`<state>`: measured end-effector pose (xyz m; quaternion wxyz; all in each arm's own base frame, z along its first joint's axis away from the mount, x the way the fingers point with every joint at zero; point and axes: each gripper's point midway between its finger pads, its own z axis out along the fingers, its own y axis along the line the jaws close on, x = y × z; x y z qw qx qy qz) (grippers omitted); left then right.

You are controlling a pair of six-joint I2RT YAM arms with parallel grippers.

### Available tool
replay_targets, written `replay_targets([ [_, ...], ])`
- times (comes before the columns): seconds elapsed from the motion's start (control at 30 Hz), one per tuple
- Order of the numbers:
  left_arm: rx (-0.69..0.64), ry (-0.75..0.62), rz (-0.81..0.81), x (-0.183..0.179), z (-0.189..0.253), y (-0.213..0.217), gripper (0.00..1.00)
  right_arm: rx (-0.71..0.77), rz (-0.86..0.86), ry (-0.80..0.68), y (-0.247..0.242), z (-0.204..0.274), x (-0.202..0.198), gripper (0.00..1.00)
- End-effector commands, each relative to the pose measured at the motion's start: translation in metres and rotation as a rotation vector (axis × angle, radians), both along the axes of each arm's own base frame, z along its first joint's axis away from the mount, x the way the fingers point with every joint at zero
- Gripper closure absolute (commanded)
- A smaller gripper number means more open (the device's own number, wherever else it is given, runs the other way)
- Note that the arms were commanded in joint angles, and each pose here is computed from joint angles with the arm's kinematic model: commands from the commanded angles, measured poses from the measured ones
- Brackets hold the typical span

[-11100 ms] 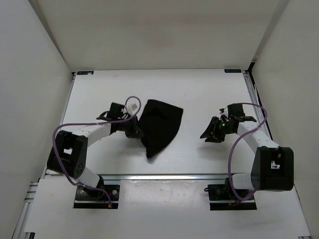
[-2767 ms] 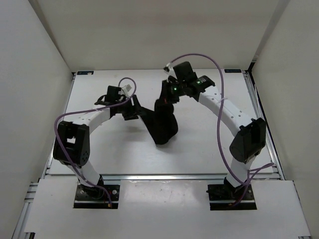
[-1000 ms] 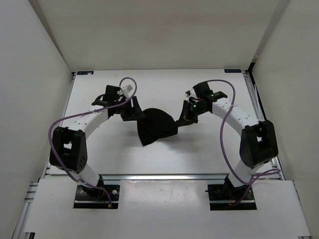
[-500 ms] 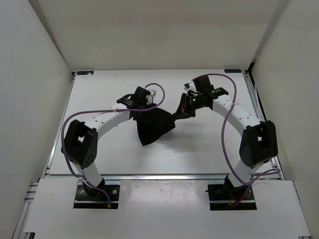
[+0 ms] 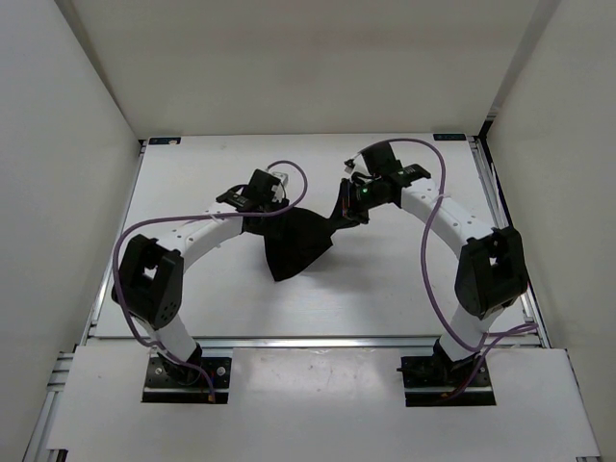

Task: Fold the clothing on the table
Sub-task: Flatten the skirt out

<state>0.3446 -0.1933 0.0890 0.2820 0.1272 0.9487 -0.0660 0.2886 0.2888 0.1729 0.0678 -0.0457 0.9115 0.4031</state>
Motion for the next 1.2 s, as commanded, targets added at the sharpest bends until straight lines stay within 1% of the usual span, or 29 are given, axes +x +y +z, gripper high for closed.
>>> replay_targets([
  [0.0,-0.103,-0.041,0.001,0.019,0.013,-0.015,0.42,0.02,0.027,-0.026,0.007,0.015,0.0,1.0],
  [0.03,-0.122,-0.035,-0.003,0.019,0.013,-0.019,0.43,0.021,0.029,-0.031,0.008,0.016,0.0,1.0],
  [0.13,-0.1,-0.039,-0.027,0.021,0.007,-0.026,0.44,0.016,0.027,-0.034,0.006,0.016,0.002,1.0],
  [0.2,-0.098,-0.043,-0.049,0.02,0.005,-0.033,0.48,0.027,0.029,-0.041,0.008,0.022,0.004,1.0],
  [0.3,-0.116,-0.061,-0.043,0.028,0.007,-0.039,0.49,0.016,0.045,-0.029,0.011,0.017,0.002,1.0],
  [0.4,-0.121,-0.073,-0.046,0.037,0.009,-0.044,0.53,0.02,0.058,-0.043,0.014,0.023,0.004,1.0],
  [0.47,-0.124,-0.077,-0.052,0.042,0.009,-0.048,0.59,0.016,0.066,-0.042,0.017,0.022,0.003,1.0],
  [0.53,-0.141,-0.084,-0.05,0.046,0.012,-0.053,0.62,0.011,0.079,-0.037,0.019,0.019,0.003,1.0],
  [0.57,-0.141,-0.081,-0.043,0.05,0.011,-0.051,0.66,0.011,0.082,-0.047,0.018,0.023,0.004,1.0],
  [0.63,-0.134,-0.104,-0.051,0.057,0.019,-0.057,0.77,0.008,0.096,-0.049,0.021,0.023,0.003,1.0],
  [0.67,-0.132,-0.11,-0.059,0.059,0.021,-0.06,0.81,0.007,0.091,-0.044,0.02,0.021,0.004,1.0],
  [0.7,-0.136,-0.118,-0.062,0.063,0.028,-0.061,0.9,0.006,0.1,-0.039,0.021,0.021,0.003,1.0],
  [0.73,-0.138,-0.116,-0.066,0.064,0.029,-0.063,0.91,0.007,0.098,-0.042,0.02,0.022,0.005,1.0],
  [0.8,-0.143,-0.129,-0.079,0.068,0.043,-0.063,0.93,-0.006,0.101,-0.038,0.019,0.019,0.004,1.0],
  [0.87,-0.15,-0.165,-0.081,0.072,0.065,-0.059,0.93,-0.015,0.073,-0.042,0.012,0.016,0.011,1.0],
  [0.93,-0.145,-0.172,-0.071,0.08,0.072,-0.043,0.91,-0.028,0.036,-0.045,0.002,0.017,0.015,1.0],
  [1.0,-0.135,-0.177,-0.06,0.081,0.079,-0.026,0.9,-0.059,-0.012,-0.056,-0.012,0.014,0.021,1.0],
  [1.07,-0.097,-0.189,-0.039,0.084,0.08,-0.004,0.9,-0.095,-0.069,-0.062,-0.028,0.01,0.029,1.0],
  [1.17,-0.022,-0.148,0.034,0.078,0.057,0.039,0.88,-0.149,-0.139,-0.067,-0.049,0.009,0.042,1.0],
])
